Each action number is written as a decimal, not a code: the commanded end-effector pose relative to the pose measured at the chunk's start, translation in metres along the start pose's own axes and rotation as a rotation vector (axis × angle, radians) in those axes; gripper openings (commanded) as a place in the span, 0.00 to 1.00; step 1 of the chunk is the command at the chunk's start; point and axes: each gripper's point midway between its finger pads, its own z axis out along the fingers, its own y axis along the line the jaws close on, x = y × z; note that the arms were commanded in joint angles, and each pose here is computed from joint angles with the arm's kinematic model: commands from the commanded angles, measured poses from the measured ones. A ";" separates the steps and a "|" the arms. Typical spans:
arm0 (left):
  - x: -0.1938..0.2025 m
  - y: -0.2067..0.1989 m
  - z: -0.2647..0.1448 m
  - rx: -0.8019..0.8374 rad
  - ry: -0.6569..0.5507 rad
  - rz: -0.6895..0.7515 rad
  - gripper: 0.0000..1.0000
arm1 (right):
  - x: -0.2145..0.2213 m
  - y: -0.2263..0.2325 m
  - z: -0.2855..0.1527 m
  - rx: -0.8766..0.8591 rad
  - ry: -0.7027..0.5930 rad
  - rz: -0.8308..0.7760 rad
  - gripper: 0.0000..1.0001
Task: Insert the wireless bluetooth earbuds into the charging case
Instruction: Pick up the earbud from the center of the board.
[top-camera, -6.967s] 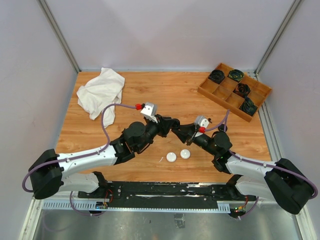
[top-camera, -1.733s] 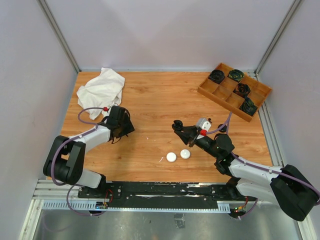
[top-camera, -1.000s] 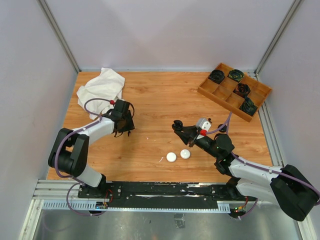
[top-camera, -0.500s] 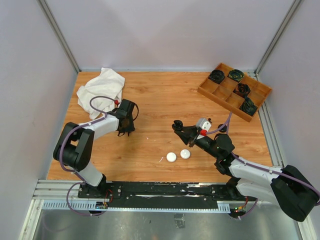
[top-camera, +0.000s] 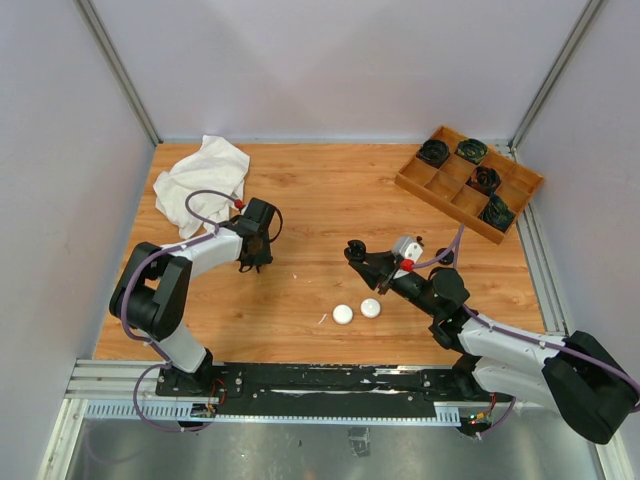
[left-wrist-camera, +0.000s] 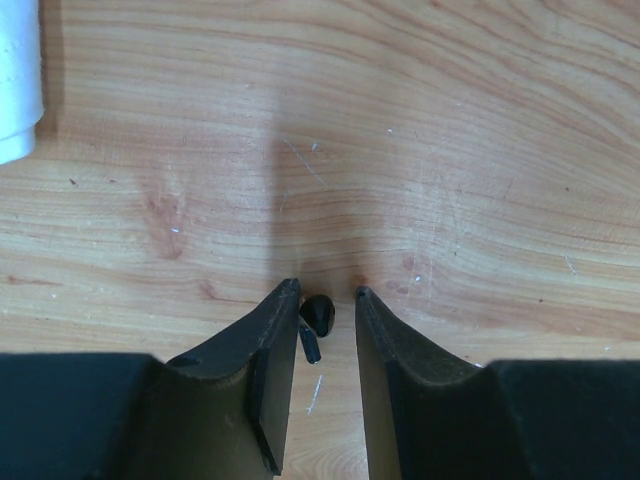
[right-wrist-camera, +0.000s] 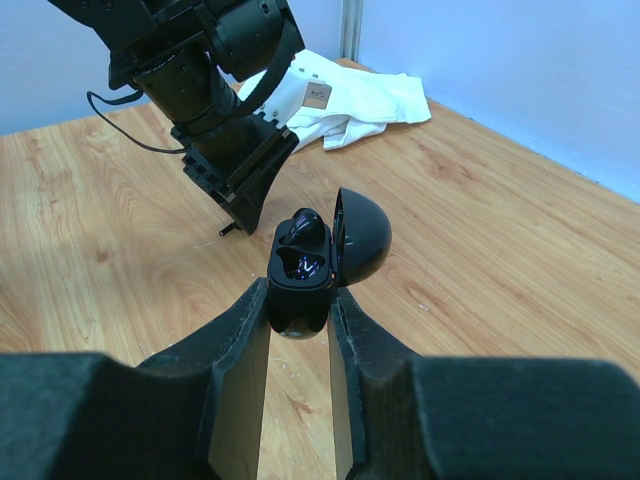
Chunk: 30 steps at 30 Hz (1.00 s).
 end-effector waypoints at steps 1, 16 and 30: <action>0.014 0.002 0.003 -0.016 0.061 0.036 0.34 | -0.007 -0.004 -0.002 0.021 -0.024 -0.015 0.01; 0.022 -0.001 0.000 0.012 0.076 0.040 0.21 | -0.006 -0.004 -0.002 0.016 -0.021 -0.014 0.01; 0.005 -0.017 -0.026 0.083 -0.031 0.008 0.15 | -0.005 -0.001 0.001 -0.001 -0.015 -0.006 0.01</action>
